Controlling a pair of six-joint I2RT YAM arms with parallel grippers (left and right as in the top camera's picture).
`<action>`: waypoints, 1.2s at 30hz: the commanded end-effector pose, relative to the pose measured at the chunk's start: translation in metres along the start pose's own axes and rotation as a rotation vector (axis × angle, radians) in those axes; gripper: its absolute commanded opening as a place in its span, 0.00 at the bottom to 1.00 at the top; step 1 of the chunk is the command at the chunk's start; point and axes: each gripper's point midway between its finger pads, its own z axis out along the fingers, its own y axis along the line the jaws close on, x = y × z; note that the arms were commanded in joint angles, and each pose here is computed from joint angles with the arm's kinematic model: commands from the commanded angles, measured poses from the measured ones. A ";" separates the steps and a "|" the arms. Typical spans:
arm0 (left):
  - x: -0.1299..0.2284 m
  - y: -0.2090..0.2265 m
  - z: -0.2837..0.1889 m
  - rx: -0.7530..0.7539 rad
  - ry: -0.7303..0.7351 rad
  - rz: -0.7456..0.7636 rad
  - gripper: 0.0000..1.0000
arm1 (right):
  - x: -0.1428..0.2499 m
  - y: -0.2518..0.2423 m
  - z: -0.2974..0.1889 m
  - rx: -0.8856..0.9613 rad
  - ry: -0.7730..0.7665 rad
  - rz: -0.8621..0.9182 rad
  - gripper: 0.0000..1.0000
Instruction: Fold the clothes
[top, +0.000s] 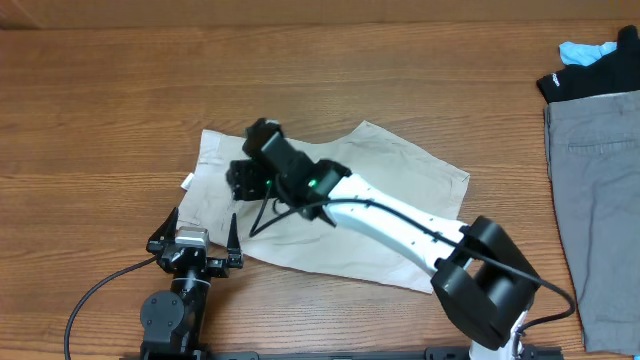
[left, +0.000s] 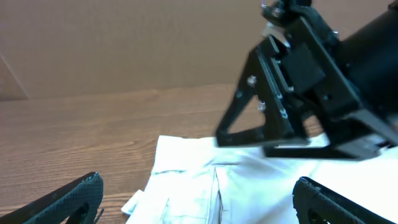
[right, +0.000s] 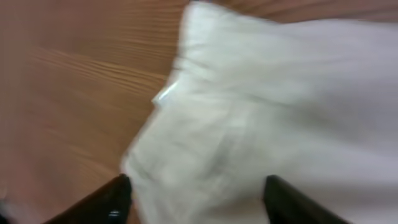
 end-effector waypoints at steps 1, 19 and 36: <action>0.000 0.003 0.000 -0.016 -0.007 0.012 1.00 | -0.063 -0.020 -0.033 0.105 -0.138 -0.011 0.79; 0.000 0.003 0.000 -0.016 -0.007 0.012 1.00 | -0.011 -0.295 -0.210 0.651 0.288 0.686 0.43; 0.000 0.003 0.000 -0.016 -0.007 0.012 1.00 | 0.057 -0.351 -0.155 0.668 0.303 0.808 0.04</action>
